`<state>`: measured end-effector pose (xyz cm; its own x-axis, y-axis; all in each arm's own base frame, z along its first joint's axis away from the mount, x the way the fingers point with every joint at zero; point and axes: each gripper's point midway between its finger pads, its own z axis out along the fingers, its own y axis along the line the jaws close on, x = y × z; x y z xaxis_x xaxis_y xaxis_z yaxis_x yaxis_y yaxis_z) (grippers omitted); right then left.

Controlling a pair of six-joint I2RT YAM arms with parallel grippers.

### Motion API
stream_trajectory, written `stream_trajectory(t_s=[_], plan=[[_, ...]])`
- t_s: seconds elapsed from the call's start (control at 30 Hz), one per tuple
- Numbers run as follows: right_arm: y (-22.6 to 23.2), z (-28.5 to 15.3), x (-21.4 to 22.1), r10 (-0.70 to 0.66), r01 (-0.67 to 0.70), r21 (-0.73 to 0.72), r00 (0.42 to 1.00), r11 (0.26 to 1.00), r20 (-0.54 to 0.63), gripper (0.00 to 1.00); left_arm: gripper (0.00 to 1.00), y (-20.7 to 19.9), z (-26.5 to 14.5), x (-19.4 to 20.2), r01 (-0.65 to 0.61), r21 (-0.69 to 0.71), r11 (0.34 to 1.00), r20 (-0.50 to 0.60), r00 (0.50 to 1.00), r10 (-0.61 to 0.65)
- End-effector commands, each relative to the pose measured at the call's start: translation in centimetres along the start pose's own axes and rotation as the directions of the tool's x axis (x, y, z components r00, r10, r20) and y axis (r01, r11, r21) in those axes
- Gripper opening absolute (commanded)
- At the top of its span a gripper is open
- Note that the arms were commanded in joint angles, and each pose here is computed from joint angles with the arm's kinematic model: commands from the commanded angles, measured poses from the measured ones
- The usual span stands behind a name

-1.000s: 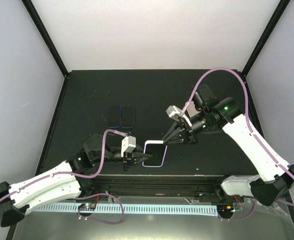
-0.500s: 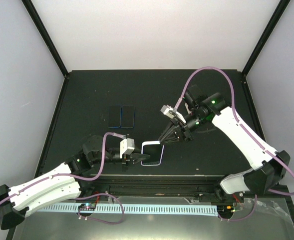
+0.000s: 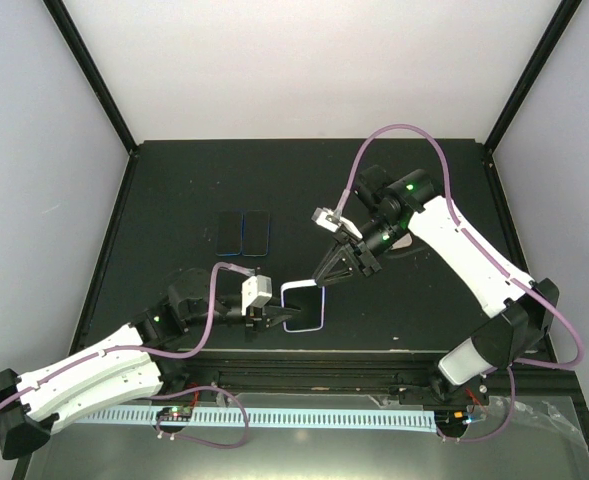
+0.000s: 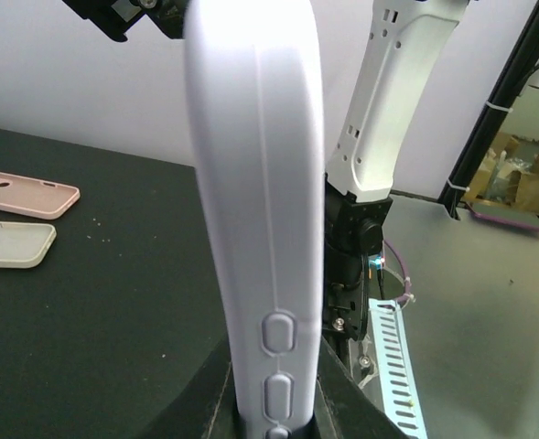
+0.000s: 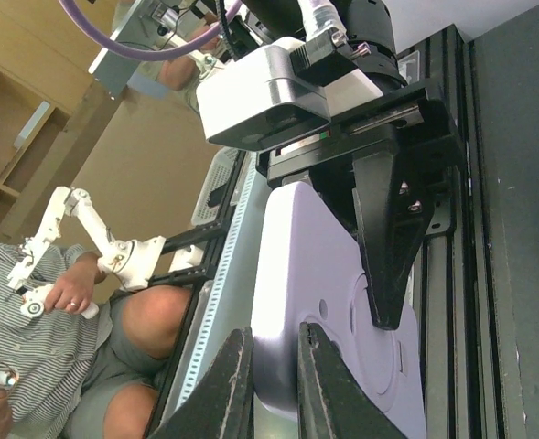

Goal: Take the phone out of the phone case

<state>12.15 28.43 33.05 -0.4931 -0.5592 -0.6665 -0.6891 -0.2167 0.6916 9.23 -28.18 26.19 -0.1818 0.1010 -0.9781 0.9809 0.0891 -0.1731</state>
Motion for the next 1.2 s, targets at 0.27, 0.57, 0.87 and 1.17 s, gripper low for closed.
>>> stream_trajectory(t_s=[0.27, 0.57, 0.87, 1.17], plan=[[-3.3, -0.2, -0.5, -0.036, 0.038, 0.111, 0.999, 0.993, -0.027, 0.05, 0.01, -5.9, -2.1, -7.3, -0.287, 0.169, 0.943, 0.236, 0.94, 0.244], [-1.0, -1.6, -1.9, -0.161, 0.165, 0.22, 0.986, 0.962, -0.033, 0.01, 0.02, -5.9, -2.7, -7.2, -0.304, 0.152, 0.94, 0.149, 0.948, 0.283], [0.3, -3.0, -1.3, -0.349, 0.306, 0.422, 0.937, 0.853, 0.025, 0.43, 0.02, -4.3, -2.5, -7.7, -0.252, 0.067, 0.965, 0.146, 0.96, 0.241], [2.4, -1.1, 1.4, -0.391, 0.376, 0.23, 0.92, 0.898, 0.025, 0.71, 0.02, -3.0, -2.2, -7.6, -0.122, 0.021, 0.992, 0.188, 0.975, 0.116]])
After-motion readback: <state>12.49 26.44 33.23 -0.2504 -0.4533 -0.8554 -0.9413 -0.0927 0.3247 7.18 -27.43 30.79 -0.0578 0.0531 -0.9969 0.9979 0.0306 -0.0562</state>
